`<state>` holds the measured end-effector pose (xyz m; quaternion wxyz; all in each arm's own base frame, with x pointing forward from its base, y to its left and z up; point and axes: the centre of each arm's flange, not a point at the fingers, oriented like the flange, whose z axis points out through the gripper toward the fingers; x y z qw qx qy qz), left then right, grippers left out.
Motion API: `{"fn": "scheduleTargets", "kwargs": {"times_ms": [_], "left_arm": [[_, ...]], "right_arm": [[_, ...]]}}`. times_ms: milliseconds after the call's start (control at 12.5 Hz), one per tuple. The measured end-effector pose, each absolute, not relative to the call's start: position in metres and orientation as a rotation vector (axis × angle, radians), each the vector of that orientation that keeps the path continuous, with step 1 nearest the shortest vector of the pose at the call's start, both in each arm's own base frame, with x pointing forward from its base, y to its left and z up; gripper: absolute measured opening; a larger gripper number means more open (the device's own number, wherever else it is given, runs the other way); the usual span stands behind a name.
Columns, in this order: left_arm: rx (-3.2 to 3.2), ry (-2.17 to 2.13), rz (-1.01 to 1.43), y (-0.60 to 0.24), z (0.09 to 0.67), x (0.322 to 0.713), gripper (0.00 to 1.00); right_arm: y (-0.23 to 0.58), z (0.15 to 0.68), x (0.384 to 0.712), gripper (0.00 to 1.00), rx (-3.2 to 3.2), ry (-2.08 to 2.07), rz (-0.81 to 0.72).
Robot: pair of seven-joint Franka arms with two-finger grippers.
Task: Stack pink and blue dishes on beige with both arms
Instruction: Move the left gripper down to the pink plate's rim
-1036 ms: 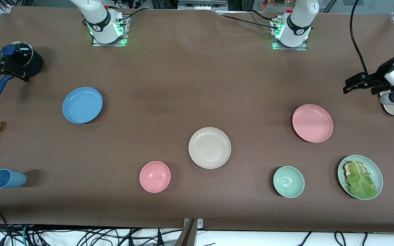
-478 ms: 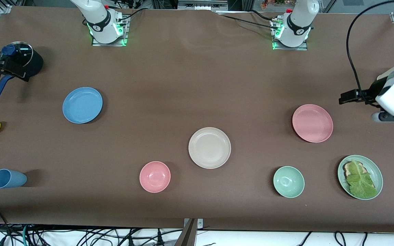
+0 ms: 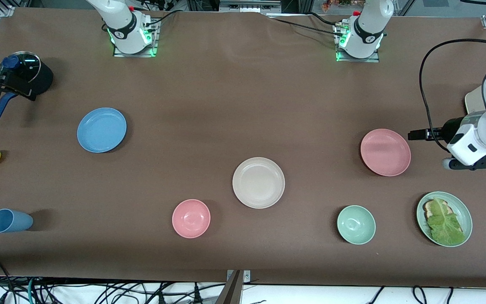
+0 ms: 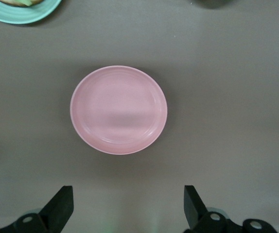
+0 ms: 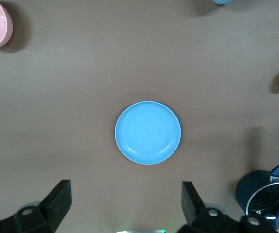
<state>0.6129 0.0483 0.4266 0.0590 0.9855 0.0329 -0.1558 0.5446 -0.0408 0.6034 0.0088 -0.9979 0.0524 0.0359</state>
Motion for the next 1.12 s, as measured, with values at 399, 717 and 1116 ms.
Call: {"fn": "scheduleTargets", "kwargs": {"times_ms": [399,717,1116], "left_arm": [[2.781,-0.036,-0.369,0.156,0.361,0.613,1.0],[2.744,-0.084,-0.348,0.173,0.33,0.614,1.0],[2.676,-0.128,-0.282,0.2,0.289,0.612,1.0]], "right_arm": [[-0.041,0.603,0.545,1.0,-3.118,0.164,0.113],[-0.041,0.603,0.545,1.0,-3.118,0.164,0.113],[-0.041,0.603,0.545,1.0,-3.117,0.165,0.113]]}}
